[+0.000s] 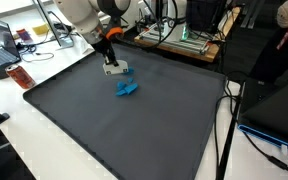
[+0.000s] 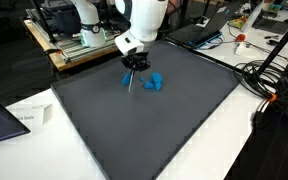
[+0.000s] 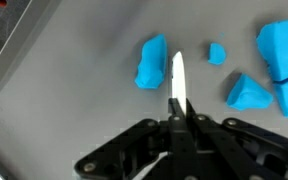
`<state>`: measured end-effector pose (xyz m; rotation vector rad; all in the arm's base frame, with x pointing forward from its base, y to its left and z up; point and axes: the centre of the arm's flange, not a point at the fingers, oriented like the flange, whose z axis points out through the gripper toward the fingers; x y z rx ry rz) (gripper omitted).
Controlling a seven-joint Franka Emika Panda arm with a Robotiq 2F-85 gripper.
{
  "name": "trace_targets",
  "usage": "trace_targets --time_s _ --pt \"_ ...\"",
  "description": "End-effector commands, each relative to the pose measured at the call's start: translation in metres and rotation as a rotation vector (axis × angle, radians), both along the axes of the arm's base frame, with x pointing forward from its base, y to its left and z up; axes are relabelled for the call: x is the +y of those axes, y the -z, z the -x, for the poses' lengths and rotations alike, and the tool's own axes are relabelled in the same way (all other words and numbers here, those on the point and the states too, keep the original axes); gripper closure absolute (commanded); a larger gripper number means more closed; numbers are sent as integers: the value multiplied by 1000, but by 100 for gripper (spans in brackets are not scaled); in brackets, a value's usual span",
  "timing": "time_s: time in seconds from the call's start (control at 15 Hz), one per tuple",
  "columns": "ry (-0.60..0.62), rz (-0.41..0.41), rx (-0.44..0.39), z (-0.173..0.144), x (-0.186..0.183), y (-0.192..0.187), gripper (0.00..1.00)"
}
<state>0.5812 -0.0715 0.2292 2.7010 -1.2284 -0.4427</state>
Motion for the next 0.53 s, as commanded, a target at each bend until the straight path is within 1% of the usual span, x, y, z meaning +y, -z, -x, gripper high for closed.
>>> trace_targets --time_s 0.0,0.2,0.27,0.47 --pt "-12 -10 -34 12 8 -36 99" --pt "-32 9 -67 20 17 -58 99" --pt "-44 13 -65 24 21 -65 99" --pt "-81 83 -72 35 31 -76 99"
